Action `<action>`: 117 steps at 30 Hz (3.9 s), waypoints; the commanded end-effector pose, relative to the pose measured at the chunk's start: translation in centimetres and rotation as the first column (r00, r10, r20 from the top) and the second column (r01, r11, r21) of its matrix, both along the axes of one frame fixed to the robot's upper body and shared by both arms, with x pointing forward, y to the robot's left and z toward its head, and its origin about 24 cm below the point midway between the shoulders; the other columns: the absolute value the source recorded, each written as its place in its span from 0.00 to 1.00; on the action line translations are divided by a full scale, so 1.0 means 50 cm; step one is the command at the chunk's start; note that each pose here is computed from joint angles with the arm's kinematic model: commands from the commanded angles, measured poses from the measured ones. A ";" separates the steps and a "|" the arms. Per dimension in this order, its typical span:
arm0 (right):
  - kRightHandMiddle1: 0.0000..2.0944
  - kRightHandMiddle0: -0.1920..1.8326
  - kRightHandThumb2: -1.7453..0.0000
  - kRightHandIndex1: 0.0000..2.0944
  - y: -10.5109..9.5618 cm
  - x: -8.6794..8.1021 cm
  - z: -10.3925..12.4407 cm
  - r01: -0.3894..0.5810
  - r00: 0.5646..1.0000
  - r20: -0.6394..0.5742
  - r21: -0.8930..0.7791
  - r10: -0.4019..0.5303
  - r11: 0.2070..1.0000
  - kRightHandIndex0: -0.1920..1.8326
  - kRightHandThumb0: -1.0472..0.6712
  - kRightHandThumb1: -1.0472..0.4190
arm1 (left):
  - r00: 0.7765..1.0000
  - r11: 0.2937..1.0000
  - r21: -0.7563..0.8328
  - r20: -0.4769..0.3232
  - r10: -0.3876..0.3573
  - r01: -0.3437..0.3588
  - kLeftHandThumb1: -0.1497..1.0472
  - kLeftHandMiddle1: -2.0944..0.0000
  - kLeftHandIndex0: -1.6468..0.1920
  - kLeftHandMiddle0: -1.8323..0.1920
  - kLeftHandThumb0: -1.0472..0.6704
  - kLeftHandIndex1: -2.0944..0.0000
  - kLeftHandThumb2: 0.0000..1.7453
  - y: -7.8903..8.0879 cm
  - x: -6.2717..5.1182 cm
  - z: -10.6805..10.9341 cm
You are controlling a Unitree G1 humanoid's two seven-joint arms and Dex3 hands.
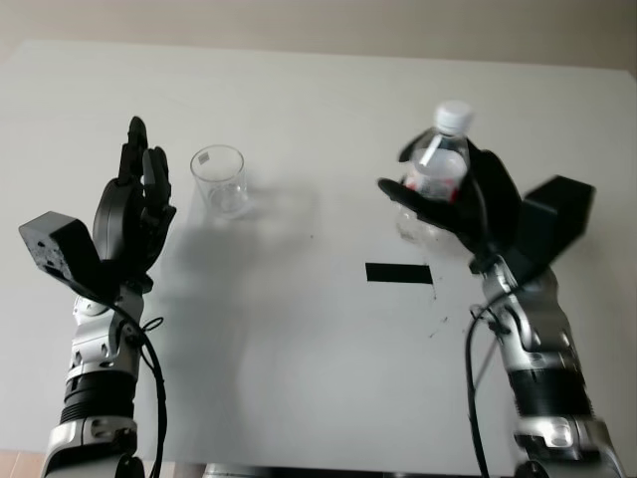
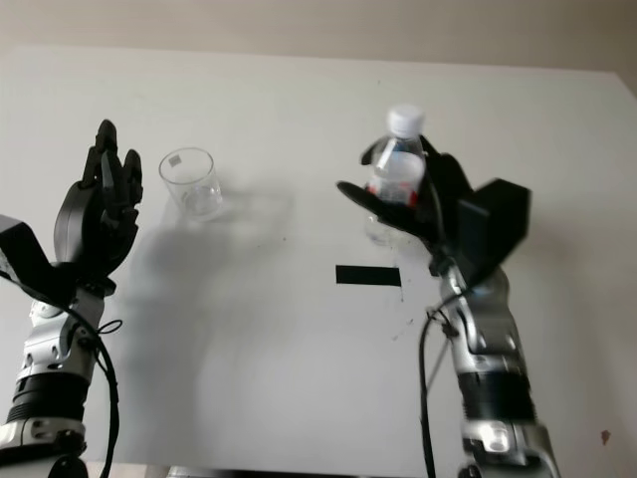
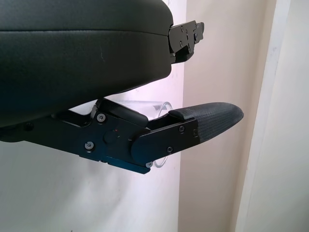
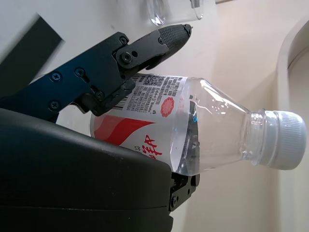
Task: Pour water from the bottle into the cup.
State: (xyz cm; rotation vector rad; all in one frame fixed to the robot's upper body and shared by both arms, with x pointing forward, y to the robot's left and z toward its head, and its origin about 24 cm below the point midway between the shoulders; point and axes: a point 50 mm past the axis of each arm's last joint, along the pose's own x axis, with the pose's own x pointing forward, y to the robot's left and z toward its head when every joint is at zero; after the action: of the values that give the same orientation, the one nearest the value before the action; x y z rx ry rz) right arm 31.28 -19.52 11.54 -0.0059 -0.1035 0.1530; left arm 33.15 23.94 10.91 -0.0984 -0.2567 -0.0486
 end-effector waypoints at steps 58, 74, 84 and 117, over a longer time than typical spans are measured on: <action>1.00 0.18 0.84 1.00 0.054 -0.027 -0.045 -0.053 0.998 -0.033 -0.022 0.052 0.998 0.38 0.46 0.00 | 1.000 1.000 0.007 0.013 -0.018 0.017 1.00 1.00 1.00 1.00 0.18 1.00 0.40 0.004 0.006 0.017; 1.00 0.17 0.94 1.00 0.052 -0.035 -0.088 -0.123 0.989 -0.096 -0.163 0.109 0.979 0.31 0.40 0.00 | 1.000 1.000 0.013 0.010 -0.021 0.021 1.00 1.00 1.00 1.00 0.18 1.00 0.40 0.007 0.004 0.017; 1.00 0.07 0.97 1.00 0.039 -0.052 -0.113 -0.123 0.989 -0.105 -0.152 0.108 0.981 0.10 0.32 0.05 | 1.000 1.000 0.011 0.009 -0.024 0.024 1.00 1.00 1.00 1.00 0.18 1.00 0.40 0.008 0.007 0.016; 0.00 0.00 0.97 0.00 -0.076 -0.066 -0.079 0.040 0.997 0.067 -0.183 -0.029 0.982 0.00 0.09 0.07 | 0.999 0.999 0.018 0.009 -0.040 0.040 1.00 1.00 1.00 1.00 0.18 1.00 0.42 0.003 0.015 0.011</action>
State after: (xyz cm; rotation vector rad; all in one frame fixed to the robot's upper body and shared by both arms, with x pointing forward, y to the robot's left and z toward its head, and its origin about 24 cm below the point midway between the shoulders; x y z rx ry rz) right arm 27.75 -23.18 7.00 -0.1913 -0.1208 0.1398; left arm 33.63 24.16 10.78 -0.0945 -0.2377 -0.0850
